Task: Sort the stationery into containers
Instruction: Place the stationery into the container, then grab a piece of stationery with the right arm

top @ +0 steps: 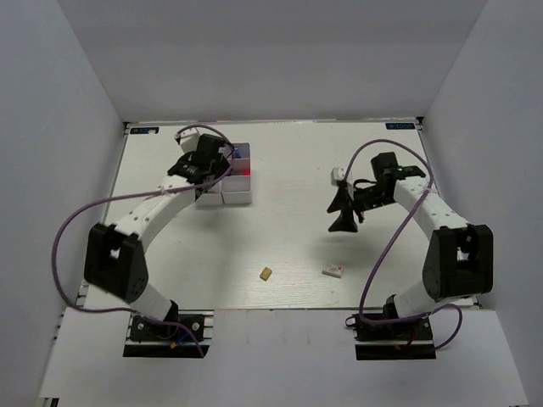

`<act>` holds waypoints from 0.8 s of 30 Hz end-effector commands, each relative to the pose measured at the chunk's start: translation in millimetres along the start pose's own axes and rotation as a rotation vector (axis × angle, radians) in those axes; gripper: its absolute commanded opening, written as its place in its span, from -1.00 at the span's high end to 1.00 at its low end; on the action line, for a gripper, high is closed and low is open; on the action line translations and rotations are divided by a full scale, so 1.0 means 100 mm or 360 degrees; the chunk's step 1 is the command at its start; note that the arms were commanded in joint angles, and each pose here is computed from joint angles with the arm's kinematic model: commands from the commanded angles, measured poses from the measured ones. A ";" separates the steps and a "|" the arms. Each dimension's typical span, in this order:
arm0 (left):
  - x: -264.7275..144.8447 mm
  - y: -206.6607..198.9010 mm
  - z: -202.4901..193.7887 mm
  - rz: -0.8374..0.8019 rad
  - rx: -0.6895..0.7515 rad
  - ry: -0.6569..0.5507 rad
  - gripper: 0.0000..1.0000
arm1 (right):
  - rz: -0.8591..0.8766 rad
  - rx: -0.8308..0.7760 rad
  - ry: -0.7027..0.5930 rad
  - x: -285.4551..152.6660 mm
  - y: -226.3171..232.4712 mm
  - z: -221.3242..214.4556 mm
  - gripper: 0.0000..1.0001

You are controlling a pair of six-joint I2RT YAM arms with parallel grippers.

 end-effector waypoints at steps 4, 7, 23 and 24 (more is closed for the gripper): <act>-0.84 0.05 0.05 -0.0622 0.0197 -0.0041 -0.87 | 0.0427 -0.0774 0.0156 0.47 0.42 0.05 -0.58; -0.99 0.40 -0.18 -0.0583 0.0161 0.0020 -0.89 | 0.0513 -0.0954 0.0246 0.79 0.52 0.08 -0.55; -1.40 1.41 -0.60 -0.0302 -0.0123 0.0067 -0.89 | 0.0732 -0.1248 0.0637 2.11 0.80 0.09 -0.33; -1.40 1.42 -0.62 -0.0291 -0.0115 0.0077 -0.89 | 0.0785 -0.1238 0.0679 2.15 0.86 0.01 -0.33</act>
Point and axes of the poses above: each gripper's point midway between its finger pads, its own x axis out along the fingers, its own y axis along the line the jaws close on, z = x × y, the point moved 3 cm from there along -x, back along the fingers, and after that the axes turned 3 degrees about x, right-handed, at the moved point
